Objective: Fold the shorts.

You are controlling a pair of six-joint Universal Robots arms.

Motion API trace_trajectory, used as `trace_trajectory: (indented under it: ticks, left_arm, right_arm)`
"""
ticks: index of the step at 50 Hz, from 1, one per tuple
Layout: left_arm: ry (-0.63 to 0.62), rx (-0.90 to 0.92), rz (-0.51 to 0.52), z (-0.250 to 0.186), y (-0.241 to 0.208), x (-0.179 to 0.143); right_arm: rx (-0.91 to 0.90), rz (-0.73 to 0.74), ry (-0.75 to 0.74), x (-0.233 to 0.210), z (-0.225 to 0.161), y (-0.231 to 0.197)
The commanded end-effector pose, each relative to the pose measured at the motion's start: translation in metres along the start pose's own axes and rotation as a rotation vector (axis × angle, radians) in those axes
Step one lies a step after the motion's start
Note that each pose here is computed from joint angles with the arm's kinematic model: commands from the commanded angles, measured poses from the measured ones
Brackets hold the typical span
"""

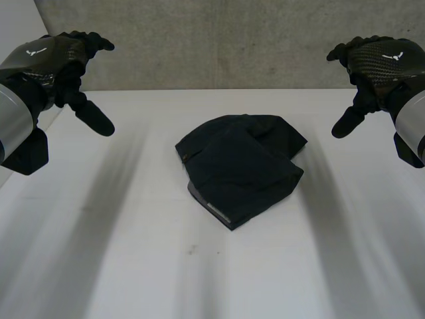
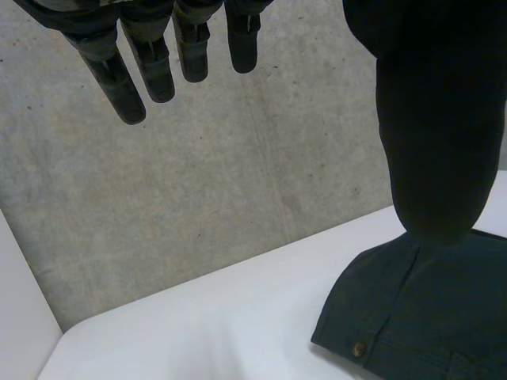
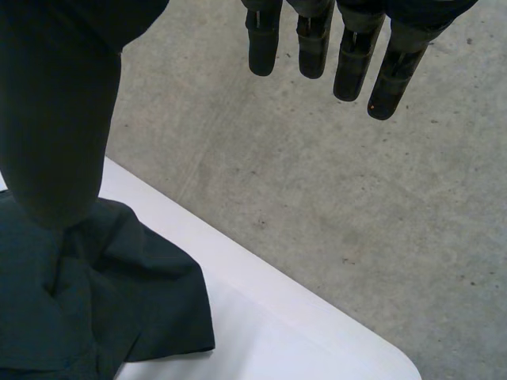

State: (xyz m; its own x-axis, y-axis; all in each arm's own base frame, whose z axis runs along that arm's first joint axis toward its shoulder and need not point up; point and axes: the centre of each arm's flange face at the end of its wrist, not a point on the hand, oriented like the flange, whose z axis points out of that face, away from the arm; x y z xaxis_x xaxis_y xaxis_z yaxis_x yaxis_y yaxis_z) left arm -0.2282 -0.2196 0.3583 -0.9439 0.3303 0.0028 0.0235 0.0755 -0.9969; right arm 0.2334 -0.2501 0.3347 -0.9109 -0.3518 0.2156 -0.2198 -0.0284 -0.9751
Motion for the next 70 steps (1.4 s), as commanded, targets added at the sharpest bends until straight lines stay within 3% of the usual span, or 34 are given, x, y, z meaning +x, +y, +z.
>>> trace_trajectory:
  ticks: [1, 5, 10, 13, 21, 31, 63, 66, 70]
  left_arm:
    - [0.002, 0.015, 0.004, 0.004, 0.007, 0.001]
    - [0.005, 0.024, 0.013, 0.005, 0.009, 0.002]
    - [0.007, 0.030, 0.017, 0.005, 0.008, 0.002]
    - [0.007, 0.030, 0.017, 0.006, 0.009, 0.002]
    - [0.007, 0.035, 0.017, 0.009, 0.011, 0.003]
    - [0.005, 0.039, 0.016, 0.009, 0.010, 0.002]
    - [0.005, 0.064, 0.015, 0.008, 0.006, 0.002]
    - [0.005, 0.068, 0.014, 0.008, 0.005, 0.002]
    - [0.005, 0.079, 0.014, 0.008, 0.002, 0.002]
  right_arm:
    - [-0.023, -0.027, -0.084, -0.011, 0.002, 0.007]
    - [-0.094, -0.141, -0.272, -0.038, 0.002, 0.038]
    - [-0.171, -0.390, -0.533, -0.080, -0.008, 0.095]
    - [-0.196, -0.410, -0.607, -0.105, -0.006, 0.119]
    - [-0.200, -0.304, -0.613, -0.132, 0.023, 0.167]
    - [-0.173, -0.286, -0.614, -0.143, 0.037, 0.185]
    - [-0.097, -0.246, -0.614, -0.162, 0.064, 0.180]
    - [-0.069, -0.250, -0.619, -0.165, 0.064, 0.167]
    - [0.067, -0.257, -0.640, -0.179, 0.056, 0.115]
